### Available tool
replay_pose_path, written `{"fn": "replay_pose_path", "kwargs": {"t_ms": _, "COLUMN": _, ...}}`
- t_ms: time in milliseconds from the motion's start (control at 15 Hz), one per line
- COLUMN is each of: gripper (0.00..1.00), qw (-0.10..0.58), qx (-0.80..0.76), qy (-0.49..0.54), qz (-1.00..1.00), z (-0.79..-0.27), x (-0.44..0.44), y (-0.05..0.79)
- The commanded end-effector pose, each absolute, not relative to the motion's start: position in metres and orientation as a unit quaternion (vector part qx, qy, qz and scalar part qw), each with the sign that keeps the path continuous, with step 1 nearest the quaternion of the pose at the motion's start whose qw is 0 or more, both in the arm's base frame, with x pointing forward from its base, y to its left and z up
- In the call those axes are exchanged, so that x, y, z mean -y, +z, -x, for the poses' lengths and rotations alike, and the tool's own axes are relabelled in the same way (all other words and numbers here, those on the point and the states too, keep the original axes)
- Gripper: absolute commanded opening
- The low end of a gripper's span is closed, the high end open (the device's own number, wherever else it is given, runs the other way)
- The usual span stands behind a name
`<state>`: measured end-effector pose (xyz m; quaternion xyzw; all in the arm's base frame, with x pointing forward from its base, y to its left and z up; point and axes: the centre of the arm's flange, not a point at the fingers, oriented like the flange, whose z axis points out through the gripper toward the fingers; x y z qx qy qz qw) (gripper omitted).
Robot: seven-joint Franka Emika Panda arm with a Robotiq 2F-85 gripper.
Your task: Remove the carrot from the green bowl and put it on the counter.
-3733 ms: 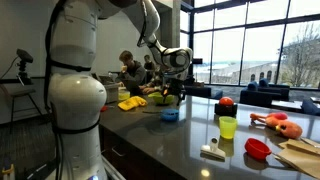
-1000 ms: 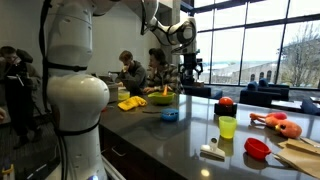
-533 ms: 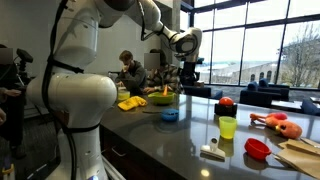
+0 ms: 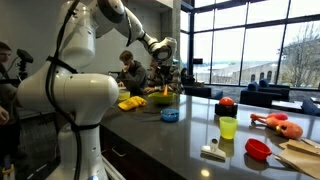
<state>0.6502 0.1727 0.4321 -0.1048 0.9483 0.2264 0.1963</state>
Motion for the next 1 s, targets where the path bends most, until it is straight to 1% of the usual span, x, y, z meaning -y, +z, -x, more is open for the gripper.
{"fn": "replay_pose_path", "kwargs": {"t_ms": 0, "gripper": 1.0, "qw": 0.235, "qx": -0.947, "qy": 0.184, "qz": 0.12, "z": -0.676, "x": -0.263, "y": 0.451}}
{"fn": "replay_pose_path", "kwargs": {"t_ms": 333, "gripper": 1.0, "qw": 0.264, "qx": -0.939, "qy": 0.136, "qz": 0.174, "z": -0.69, "x": -0.36, "y": 0.447}}
{"fn": "replay_pose_path", "kwargs": {"t_ms": 533, "gripper": 1.0, "qw": 0.275, "qx": -0.934, "qy": 0.111, "qz": 0.199, "z": -0.698, "x": -0.395, "y": 0.45}}
{"fn": "replay_pose_path", "kwargs": {"t_ms": 667, "gripper": 1.0, "qw": 0.293, "qx": -0.93, "qy": 0.078, "qz": 0.209, "z": -0.708, "x": -0.393, "y": 0.464}}
{"fn": "replay_pose_path", "kwargs": {"t_ms": 800, "gripper": 1.0, "qw": 0.317, "qx": -0.924, "qy": 0.019, "qz": 0.214, "z": -0.714, "x": -0.373, "y": 0.47}}
{"fn": "replay_pose_path", "kwargs": {"t_ms": 933, "gripper": 1.0, "qw": 0.327, "qx": -0.921, "qy": -0.012, "qz": 0.212, "z": -0.721, "x": -0.355, "y": 0.475}}
